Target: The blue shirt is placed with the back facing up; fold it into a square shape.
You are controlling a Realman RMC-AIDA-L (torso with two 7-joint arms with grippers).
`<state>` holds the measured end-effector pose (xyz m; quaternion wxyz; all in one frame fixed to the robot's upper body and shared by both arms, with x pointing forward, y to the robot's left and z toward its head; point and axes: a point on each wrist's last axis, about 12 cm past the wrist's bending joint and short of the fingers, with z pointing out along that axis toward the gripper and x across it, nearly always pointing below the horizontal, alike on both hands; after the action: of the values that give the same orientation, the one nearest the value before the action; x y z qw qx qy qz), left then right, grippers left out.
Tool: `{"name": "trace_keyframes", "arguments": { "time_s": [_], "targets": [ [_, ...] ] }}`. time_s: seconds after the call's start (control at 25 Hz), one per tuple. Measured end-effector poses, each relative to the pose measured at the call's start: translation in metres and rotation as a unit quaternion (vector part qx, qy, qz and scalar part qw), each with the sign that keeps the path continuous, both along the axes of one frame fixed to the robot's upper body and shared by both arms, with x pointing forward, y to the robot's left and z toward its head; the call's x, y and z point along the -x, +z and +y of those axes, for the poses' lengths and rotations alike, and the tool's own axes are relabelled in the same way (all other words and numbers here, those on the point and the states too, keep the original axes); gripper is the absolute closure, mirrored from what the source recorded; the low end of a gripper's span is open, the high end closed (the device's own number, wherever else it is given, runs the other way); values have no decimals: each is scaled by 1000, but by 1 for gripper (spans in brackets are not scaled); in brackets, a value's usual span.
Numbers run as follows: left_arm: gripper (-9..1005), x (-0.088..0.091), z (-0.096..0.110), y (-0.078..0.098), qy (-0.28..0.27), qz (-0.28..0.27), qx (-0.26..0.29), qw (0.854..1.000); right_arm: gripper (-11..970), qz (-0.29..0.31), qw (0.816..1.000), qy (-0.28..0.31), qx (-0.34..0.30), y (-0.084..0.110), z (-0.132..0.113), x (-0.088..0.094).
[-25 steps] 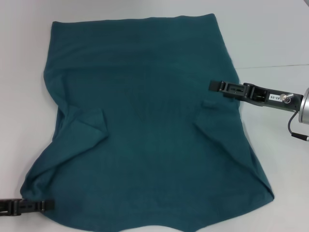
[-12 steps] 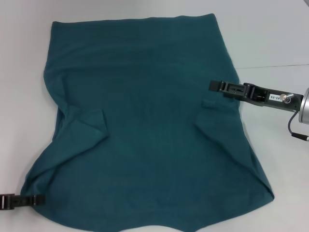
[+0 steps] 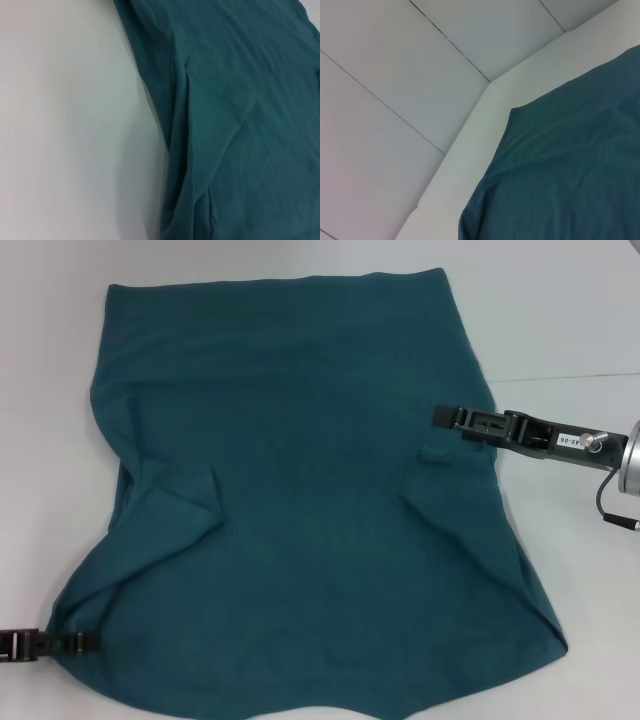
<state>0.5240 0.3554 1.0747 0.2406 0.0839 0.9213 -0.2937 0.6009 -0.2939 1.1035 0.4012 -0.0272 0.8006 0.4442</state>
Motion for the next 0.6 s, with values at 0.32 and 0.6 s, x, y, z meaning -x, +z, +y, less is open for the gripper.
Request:
{"name": "trace_keyframes", "arguments": {
  "time_s": [0.32, 0.6],
  "targets": [
    [113, 0, -1, 1, -2, 0, 0, 1000, 25, 0, 1000, -2, -1, 0, -1, 0],
    [123, 0, -1, 1, -7, 0, -1, 1000, 25, 0, 1000, -2, -1, 0, -1, 0]
  ]
}}
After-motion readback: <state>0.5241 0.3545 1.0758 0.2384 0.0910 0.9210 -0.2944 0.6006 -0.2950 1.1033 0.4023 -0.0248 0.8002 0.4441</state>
